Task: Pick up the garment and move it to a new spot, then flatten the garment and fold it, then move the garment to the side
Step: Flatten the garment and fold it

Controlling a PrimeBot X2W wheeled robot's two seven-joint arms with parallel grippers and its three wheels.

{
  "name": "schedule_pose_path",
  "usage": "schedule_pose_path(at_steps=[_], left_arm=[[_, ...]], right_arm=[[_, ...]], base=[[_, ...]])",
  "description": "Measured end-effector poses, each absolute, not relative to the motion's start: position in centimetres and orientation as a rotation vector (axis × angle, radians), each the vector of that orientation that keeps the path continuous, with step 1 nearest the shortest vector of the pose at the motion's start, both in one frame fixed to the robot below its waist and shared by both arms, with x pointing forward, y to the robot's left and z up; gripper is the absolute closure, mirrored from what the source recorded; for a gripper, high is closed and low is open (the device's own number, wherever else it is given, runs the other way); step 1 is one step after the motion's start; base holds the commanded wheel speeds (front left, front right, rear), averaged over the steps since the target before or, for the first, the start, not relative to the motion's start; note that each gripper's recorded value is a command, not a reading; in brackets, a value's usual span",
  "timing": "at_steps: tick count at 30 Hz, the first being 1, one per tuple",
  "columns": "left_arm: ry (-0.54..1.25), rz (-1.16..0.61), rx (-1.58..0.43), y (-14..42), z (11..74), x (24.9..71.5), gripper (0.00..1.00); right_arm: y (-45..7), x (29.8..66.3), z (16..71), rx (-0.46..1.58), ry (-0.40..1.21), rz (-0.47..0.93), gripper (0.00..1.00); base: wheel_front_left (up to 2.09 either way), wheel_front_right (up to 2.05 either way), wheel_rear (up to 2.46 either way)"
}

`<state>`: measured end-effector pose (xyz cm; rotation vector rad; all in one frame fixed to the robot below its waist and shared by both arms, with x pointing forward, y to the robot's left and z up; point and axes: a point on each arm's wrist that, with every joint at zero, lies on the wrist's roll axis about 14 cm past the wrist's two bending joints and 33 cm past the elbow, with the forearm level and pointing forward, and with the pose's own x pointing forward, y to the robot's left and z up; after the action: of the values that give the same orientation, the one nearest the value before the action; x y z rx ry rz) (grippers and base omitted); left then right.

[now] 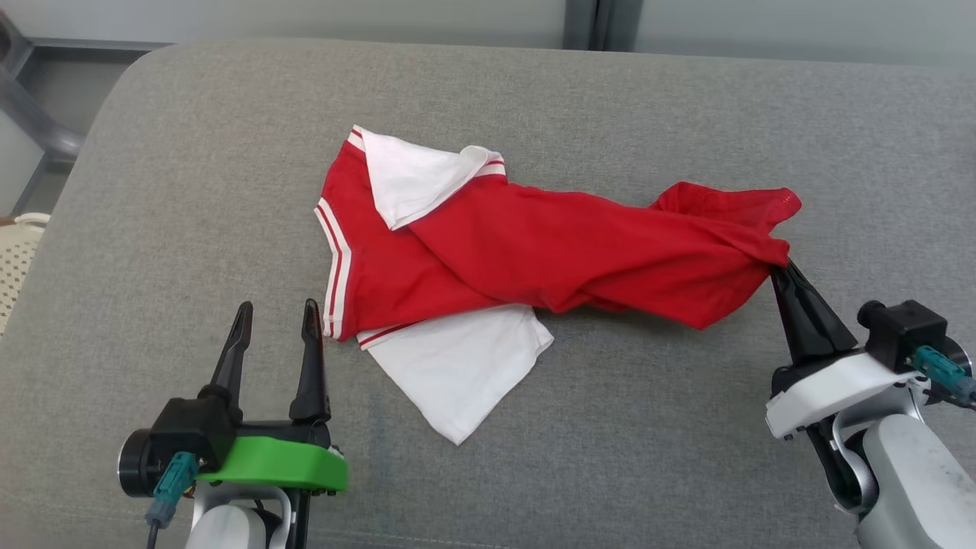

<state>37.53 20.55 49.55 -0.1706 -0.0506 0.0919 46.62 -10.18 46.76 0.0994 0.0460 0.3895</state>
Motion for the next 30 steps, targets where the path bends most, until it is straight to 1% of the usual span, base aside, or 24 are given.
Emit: schedule_pose_path(at_steps=[5,9,15,16,17,18,22,30], left_arm=[[-0.055,0.07,-0.177,19.8,49.7,37.5,0.0],[-0.067,0.046,-0.183,19.1,50.1,37.8,0.0],[-0.069,0.023,-0.188,18.4,50.1,38.3,0.0],[-0.067,0.017,-0.19,18.2,50.0,38.3,0.0],[-0.066,0.013,-0.19,18.1,50.0,38.4,0.0],[-0.064,0.009,-0.191,18.0,49.9,38.5,0.0],[-0.057,0.002,-0.192,17.7,49.7,38.7,0.0],[-0.058,0.004,-0.191,17.9,49.7,38.6,0.0]], right_arm=[[-11.7,43.9,49.0,0.092,-0.022,0.375,1.0],[-13.0,40.5,48.0,0.105,0.012,0.347,1.0],[-14.7,37.2,46.3,0.146,0.095,0.278,1.0],[-15.0,36.9,45.9,0.146,0.109,0.267,0.94],[-15.3,36.8,45.7,0.147,0.119,0.257,0.65],[-15.5,36.7,45.3,0.144,0.135,0.249,0.0],[-16.2,36.7,44.8,0.133,0.146,0.227,0.0],[-16.7,38.2,45.8,0.11,0.113,0.227,0.0]], base=[[0.0,0.0,0.0],[0.0,0.0,0.0],[0.0,0.0,0.0],[0.0,0.0,0.0],[0.0,0.0,0.0],[0.0,0.0,0.0],[0.0,0.0,0.0],[0.0,0.0,0.0]])
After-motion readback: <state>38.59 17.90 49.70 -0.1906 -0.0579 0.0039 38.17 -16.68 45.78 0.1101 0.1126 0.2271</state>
